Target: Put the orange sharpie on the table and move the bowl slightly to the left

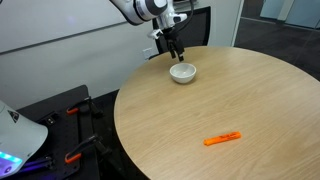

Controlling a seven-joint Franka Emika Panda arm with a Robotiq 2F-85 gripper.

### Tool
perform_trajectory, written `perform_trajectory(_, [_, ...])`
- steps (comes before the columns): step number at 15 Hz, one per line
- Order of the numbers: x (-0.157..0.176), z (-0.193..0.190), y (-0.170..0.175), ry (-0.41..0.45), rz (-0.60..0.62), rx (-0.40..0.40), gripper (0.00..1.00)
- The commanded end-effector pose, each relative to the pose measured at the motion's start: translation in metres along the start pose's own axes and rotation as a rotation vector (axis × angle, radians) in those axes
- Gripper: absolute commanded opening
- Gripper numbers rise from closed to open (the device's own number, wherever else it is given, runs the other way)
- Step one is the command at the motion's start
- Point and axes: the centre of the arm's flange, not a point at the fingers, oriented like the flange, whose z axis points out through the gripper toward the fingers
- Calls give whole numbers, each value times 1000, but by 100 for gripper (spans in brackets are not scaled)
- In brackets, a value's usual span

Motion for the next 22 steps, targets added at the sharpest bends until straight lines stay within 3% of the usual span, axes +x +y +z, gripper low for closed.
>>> perform_trajectory(1, [-37,-36,18,-6,18,11,100])
perform_trajectory(8, [-80,-63,59,-8,136,59,100])
perform_trajectory(18, [-144,-67,115,11,297,135,100])
perform_trajectory(21, [-149,-70,124,9,309,144,100])
perform_trajectory(22, [-134,-57,115,-13,284,132,100])
